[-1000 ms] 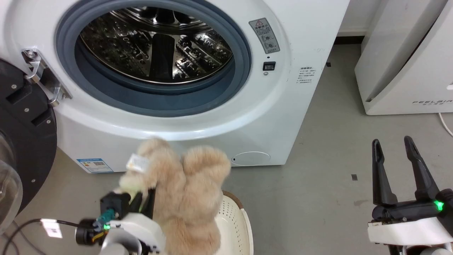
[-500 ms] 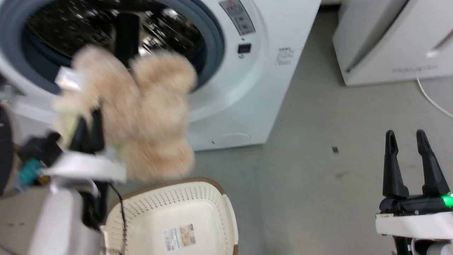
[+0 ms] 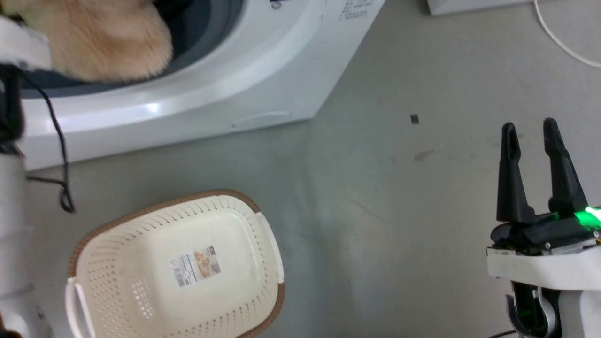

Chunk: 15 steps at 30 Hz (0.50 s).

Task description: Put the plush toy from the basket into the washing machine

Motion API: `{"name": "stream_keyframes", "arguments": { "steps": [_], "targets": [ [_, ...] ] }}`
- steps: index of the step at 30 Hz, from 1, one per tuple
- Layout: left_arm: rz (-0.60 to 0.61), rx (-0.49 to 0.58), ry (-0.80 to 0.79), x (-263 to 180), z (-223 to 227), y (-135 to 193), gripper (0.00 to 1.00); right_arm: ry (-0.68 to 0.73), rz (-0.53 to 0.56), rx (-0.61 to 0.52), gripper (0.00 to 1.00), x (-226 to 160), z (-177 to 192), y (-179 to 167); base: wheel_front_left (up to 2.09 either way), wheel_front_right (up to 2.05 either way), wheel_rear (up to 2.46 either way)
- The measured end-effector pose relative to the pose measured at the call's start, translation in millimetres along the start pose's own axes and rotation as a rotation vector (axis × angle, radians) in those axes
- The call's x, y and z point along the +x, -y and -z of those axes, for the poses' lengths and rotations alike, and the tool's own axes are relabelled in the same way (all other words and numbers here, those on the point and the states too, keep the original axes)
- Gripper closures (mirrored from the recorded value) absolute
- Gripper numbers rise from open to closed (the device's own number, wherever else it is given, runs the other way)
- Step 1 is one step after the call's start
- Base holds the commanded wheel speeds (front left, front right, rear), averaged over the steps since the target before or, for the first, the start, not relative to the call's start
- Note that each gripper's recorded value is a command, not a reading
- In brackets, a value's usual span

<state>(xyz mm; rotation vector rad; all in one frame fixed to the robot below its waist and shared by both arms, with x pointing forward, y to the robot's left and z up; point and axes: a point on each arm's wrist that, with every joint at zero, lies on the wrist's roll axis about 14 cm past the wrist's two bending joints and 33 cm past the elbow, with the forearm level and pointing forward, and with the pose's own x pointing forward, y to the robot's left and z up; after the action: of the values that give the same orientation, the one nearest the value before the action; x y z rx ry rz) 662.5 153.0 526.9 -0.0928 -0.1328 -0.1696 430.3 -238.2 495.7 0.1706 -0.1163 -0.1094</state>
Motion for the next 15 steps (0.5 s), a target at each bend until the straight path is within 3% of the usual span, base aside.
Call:
{"name": "stream_keyframes", "arguments": {
  "steps": [15],
  "targets": [
    [-0.016, 0.121, -0.185, 105, 100, -13, 1.00, -0.110, 0.040, -0.051, 0.00, 21, 54, 21, 0.00, 0.00, 0.00]
  ]
}}
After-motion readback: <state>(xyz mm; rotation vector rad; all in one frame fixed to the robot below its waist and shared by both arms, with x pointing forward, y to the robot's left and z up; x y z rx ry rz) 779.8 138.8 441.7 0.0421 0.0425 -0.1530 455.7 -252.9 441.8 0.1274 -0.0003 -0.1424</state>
